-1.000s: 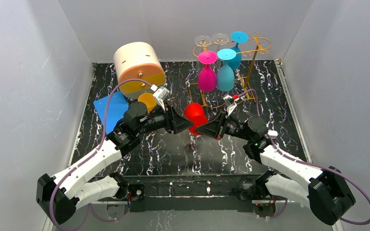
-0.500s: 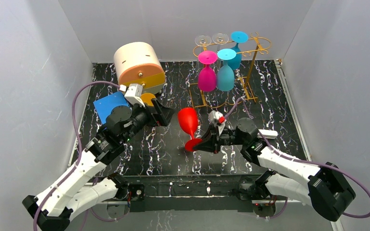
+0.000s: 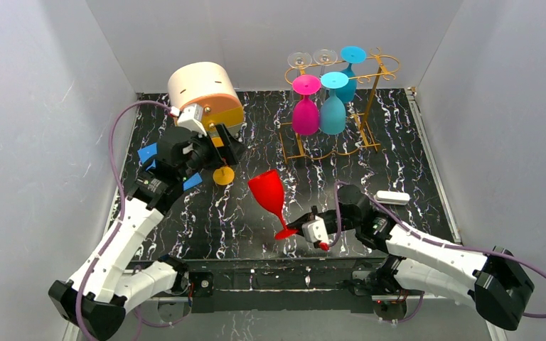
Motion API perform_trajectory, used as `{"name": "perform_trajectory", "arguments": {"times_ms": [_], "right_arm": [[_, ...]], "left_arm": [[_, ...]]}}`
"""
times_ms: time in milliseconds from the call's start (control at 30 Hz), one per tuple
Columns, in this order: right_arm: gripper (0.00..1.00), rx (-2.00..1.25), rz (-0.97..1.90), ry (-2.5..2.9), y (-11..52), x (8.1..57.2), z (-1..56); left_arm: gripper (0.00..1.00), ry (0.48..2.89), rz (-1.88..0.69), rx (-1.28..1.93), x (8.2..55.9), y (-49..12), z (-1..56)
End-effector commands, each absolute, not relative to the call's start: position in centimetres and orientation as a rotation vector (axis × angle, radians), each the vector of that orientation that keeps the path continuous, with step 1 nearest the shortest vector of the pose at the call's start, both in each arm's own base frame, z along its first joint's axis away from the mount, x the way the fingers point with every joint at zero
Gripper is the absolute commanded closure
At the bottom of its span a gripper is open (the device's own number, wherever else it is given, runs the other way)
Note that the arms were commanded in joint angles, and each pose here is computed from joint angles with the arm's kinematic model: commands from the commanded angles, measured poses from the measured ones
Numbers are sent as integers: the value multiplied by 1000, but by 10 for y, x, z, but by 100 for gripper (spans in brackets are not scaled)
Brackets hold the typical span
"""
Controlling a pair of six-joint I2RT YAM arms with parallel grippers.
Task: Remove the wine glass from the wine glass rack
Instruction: Place the wine glass at the center of the board.
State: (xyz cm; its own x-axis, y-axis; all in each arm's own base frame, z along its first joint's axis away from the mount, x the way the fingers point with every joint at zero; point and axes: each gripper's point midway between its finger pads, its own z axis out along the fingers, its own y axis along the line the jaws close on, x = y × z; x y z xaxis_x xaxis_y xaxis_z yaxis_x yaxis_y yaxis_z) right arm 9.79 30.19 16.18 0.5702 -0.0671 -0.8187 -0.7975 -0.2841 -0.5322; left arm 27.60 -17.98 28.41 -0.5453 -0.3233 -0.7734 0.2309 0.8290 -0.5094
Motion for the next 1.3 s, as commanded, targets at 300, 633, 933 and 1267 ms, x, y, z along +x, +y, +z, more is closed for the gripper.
{"name": "perform_trajectory", "arguments": {"times_ms": [300,633,933,1267], "right_arm": [[99,-1758,468,466,313,114,183],[99,-1736,341,391,319,124,191],[99,-1793,261,394,318,134,187],[99,-1821,237,443,312,139,176]], "left_arm": [[13,2075,-1512,459,231,-235,305],[12,2151,-1460,685,206,-223,278],[33,2172,-1479,858,184,-235,265],[73,2046,-1443,1037,159,-239,278]]}}
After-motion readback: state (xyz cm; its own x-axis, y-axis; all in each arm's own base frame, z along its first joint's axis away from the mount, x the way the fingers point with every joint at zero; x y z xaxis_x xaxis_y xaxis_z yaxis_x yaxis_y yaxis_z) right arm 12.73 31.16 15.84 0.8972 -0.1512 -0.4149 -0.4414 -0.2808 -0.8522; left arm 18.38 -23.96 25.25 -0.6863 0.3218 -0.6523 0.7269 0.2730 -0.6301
